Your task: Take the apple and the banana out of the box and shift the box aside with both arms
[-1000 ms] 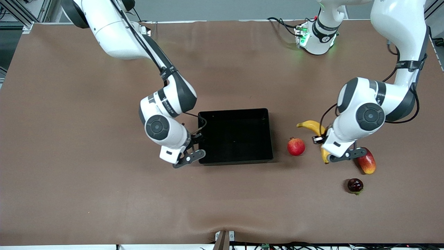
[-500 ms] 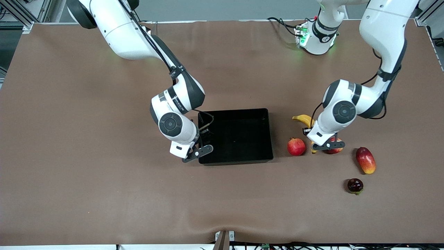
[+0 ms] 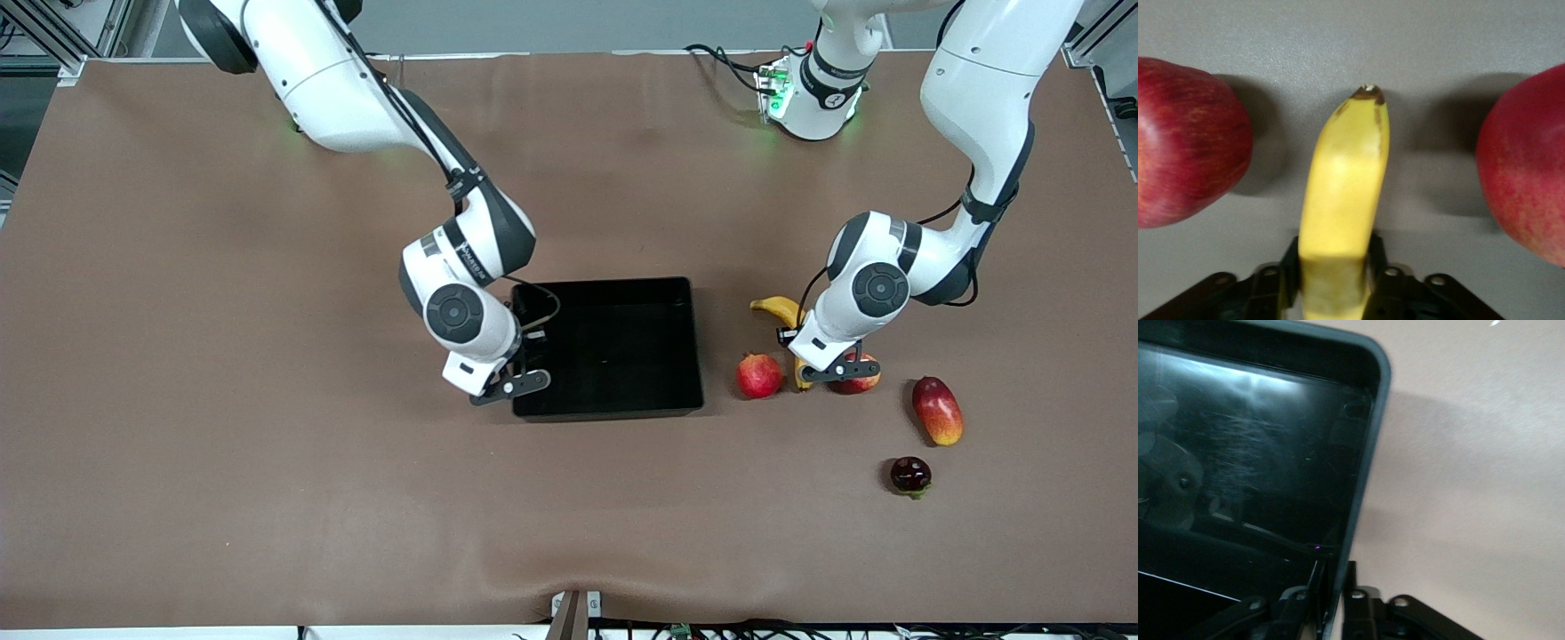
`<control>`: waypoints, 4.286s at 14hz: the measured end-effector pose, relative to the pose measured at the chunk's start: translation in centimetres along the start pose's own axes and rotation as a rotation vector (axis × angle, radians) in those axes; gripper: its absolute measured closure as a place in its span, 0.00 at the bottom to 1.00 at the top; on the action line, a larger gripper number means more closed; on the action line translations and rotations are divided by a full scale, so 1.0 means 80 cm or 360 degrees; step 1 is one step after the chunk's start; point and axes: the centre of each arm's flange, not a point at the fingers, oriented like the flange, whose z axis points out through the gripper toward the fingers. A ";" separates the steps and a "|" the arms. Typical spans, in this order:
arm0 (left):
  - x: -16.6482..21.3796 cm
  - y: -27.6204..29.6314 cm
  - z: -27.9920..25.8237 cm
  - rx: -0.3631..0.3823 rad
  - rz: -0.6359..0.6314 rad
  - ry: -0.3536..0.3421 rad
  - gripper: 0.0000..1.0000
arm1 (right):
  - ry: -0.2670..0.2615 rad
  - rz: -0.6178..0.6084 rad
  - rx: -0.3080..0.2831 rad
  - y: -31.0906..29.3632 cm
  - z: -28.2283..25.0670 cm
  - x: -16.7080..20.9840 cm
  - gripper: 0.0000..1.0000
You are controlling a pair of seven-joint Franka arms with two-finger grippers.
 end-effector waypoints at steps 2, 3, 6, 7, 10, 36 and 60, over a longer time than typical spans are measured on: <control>0.007 -0.001 -0.009 -0.0008 -0.0013 0.0031 0.30 | -0.0005 0.0010 -0.0002 -0.001 0.000 -0.001 0.95; 0.015 -0.003 -0.022 -0.0014 -0.0023 0.0067 0.19 | -0.0001 0.0012 -0.0002 0.001 -0.001 0.000 0.95; 0.047 -0.028 -0.095 0.0023 -0.0093 0.0135 0.00 | 0.0032 0.0064 0.0001 0.008 -0.011 0.005 0.95; 0.056 -0.038 -0.125 0.0054 -0.0120 0.0129 0.00 | 0.0053 0.0105 0.0006 0.009 -0.022 0.007 0.95; 0.074 -0.057 -0.207 0.0133 -0.0187 0.0088 0.00 | 0.0122 0.0171 0.0018 0.021 -0.059 0.014 0.95; -0.084 -0.130 -0.578 -0.0089 -0.0020 0.0147 0.00 | -0.0050 0.0539 0.0132 0.828 -0.142 -0.173 0.95; -0.082 -0.112 -0.572 -0.0082 -0.0013 0.0150 0.00 | 0.0218 0.0268 0.0046 0.728 -0.224 -0.090 0.00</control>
